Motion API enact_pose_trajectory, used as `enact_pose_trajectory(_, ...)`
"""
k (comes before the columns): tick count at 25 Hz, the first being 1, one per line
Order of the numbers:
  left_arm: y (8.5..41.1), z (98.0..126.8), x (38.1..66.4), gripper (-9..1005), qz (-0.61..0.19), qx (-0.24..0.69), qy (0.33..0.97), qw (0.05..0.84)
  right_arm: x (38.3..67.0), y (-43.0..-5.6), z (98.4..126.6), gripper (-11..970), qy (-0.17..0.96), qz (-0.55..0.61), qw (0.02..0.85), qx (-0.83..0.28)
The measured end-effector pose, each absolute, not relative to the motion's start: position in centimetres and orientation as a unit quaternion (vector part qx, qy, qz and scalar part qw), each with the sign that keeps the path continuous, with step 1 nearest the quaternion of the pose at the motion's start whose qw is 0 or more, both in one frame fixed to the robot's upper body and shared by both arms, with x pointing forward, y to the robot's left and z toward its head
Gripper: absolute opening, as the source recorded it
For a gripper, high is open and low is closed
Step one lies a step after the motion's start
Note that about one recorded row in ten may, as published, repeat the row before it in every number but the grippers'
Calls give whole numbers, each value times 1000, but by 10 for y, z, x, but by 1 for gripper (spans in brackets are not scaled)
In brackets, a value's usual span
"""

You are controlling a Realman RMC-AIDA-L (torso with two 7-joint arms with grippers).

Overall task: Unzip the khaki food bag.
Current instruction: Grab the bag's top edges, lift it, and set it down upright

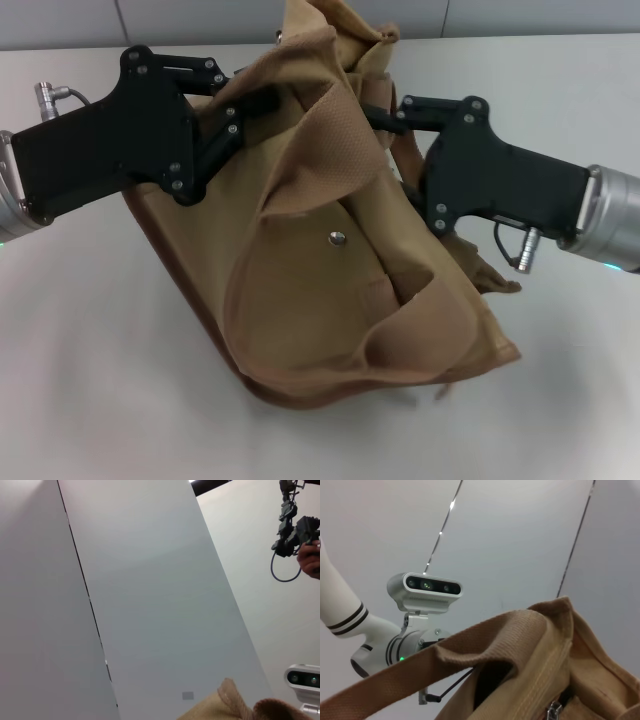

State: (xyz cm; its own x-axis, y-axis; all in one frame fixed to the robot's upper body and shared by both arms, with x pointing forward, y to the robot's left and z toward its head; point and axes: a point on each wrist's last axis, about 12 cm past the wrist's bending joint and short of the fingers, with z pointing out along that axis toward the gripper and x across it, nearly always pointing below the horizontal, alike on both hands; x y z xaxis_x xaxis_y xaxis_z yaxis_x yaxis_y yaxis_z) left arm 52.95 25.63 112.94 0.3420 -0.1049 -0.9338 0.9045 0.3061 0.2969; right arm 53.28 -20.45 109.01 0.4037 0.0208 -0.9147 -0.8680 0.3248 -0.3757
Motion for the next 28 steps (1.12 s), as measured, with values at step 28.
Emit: enact_pose_trajectory(28, 252, 1131, 531, 70, -376, 461, 431, 679, 548, -183, 1090, 24, 464, 333, 672, -471)
